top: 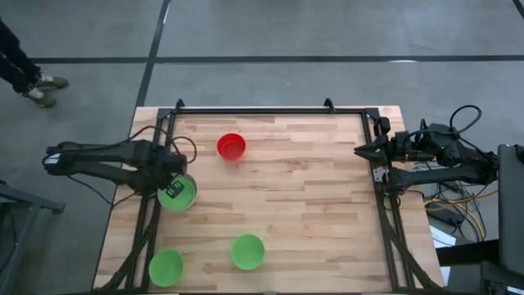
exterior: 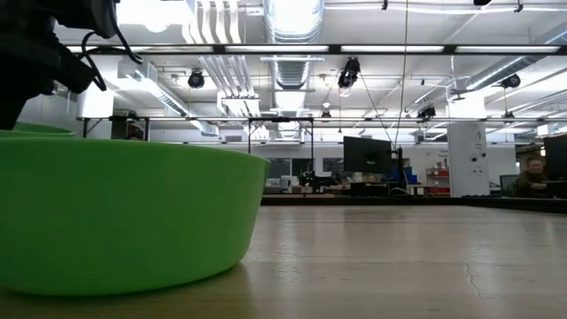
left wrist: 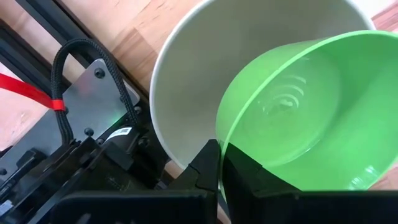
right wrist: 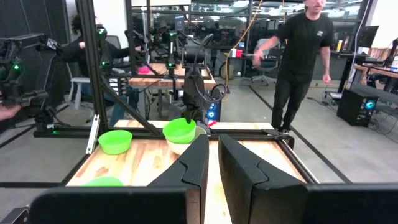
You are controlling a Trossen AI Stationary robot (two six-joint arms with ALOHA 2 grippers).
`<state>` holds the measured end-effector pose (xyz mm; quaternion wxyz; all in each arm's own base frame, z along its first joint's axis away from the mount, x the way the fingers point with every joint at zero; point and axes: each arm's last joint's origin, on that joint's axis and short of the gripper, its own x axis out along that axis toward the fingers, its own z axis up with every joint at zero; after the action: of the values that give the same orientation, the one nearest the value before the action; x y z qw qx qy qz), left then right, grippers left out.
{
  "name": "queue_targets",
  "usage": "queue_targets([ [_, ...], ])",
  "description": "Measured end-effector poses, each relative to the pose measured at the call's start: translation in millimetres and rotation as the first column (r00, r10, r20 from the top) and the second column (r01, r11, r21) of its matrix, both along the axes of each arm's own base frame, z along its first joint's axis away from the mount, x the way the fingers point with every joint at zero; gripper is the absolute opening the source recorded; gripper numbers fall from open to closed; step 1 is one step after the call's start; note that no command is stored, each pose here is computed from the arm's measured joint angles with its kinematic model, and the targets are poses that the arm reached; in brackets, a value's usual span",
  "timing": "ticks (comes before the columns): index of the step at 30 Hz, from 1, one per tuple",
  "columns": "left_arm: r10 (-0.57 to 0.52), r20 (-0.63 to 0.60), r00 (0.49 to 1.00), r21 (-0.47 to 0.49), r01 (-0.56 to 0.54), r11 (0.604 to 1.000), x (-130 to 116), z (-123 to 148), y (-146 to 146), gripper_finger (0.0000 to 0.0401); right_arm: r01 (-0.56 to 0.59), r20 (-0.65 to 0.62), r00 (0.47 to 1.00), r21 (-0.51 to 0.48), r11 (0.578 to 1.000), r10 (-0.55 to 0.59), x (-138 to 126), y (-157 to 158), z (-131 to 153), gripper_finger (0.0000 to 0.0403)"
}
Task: Nest bowls inside each other
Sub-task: Stack the top green bowl on top of the white bowl
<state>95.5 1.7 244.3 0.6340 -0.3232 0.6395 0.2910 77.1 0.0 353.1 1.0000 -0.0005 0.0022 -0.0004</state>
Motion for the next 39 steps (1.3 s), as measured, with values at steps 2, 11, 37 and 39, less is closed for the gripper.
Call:
queue_targets([
  [2, -0.002, 0.001, 1.0, 0.0, 0.002, 1.0, 0.0, 0.2, 0.0, 0.0015, 0.0, 0.0, 1.0, 0.0, 1.0, 0.0, 0.1, 0.0, 0.0, 0.0034],
  [11, 0.001, 0.005, 1.0, -0.026, -0.001, 1.0, 0.3, 0.3, -0.7, 0.0025, 0.0, 0.0, 1.0, 0.0, 1.0, 0.0, 0.1, 0.0, -0.1, 0.0034],
  [37, 0.002, 0.053, 0.999, -0.061, 0.001, 0.998, -2.5, 3.2, -1.9, 0.0065, 0.0, 0.0, 1.0, 0.0, 1.0, 0.0, 0.0, 0.0, 0.0, 0.0034],
  [39, 0.005, 0.059, 0.998, -0.066, -0.002, 0.998, -3.2, 3.8, -2.0, 0.0065, 0.0, 0.0, 1.0, 0.0, 1.0, 0.0, 0.0, 0.0, 0.0, 0.0034],
])
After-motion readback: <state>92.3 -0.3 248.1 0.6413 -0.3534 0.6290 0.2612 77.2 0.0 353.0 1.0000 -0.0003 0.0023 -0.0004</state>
